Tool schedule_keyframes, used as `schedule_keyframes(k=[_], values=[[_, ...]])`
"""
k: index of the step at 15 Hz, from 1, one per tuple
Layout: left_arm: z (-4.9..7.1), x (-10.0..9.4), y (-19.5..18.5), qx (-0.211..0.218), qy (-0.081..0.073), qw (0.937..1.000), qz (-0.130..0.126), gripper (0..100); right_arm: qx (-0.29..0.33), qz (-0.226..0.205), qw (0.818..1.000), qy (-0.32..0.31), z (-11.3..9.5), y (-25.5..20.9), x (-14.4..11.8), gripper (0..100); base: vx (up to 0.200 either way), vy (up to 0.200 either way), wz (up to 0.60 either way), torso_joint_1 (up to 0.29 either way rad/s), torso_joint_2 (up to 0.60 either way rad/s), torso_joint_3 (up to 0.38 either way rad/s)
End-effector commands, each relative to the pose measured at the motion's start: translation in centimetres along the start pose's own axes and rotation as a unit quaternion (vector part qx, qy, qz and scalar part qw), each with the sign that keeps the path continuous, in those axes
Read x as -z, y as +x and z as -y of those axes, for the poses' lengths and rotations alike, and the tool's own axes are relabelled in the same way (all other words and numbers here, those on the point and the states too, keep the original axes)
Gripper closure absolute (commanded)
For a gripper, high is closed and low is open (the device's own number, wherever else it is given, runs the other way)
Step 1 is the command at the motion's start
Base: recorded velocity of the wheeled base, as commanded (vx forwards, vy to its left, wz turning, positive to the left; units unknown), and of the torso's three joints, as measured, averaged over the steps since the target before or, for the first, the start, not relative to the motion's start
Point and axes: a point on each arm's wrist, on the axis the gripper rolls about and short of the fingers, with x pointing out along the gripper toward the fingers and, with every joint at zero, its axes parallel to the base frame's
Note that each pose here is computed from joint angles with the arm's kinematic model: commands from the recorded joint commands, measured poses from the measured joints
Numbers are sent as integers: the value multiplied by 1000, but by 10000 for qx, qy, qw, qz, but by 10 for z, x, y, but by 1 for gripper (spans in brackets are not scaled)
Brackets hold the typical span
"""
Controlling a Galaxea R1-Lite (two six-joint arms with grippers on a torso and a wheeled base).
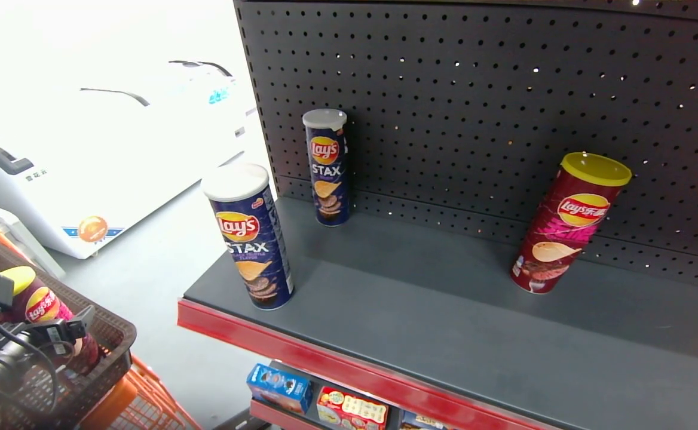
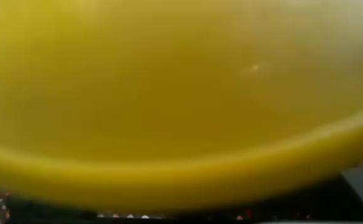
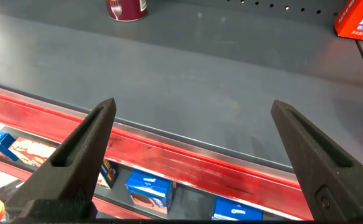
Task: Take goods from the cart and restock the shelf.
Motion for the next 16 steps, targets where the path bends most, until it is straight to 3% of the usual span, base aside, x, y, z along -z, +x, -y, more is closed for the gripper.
schedule_keyframes(k=[1,3,4,7,9,13,15,16], values=[[0,4,5,10,-3,10000,-70,0,-2,-5,10000,-4,0,0,0,0,0,0,0,0,0,0],[0,4,7,8,-8,10000,-39,0,-2,-5,10000,-4,0,0,0,0,0,0,0,0,0,0],[0,2,9,5,-4,10000,6,100,-2,-5,10000,-4,0,0,0,0,0,0,0,0,0,0],[0,1,9,14,19,10000,-16,100,-2,-5,10000,-4,0,0,0,0,0,0,0,0,0,0],[2,-5,6,50,63,9999,123,100,-2,-5,10000,-4,0,0,0,0,0,0,0,0,0,0],[16,-45,-12,309,203,9953,900,100,-2,-5,10000,-4,0,0,0,0,0,0,0,0,0,0],[22,-64,-18,419,224,9928,1096,100,-2,-5,10000,-4,0,0,0,0,0,0,0,0,0,0],[31,-86,-31,611,258,9890,1318,100,-2,-5,10000,-4,0,0,0,0,0,0,0,0,0,0]])
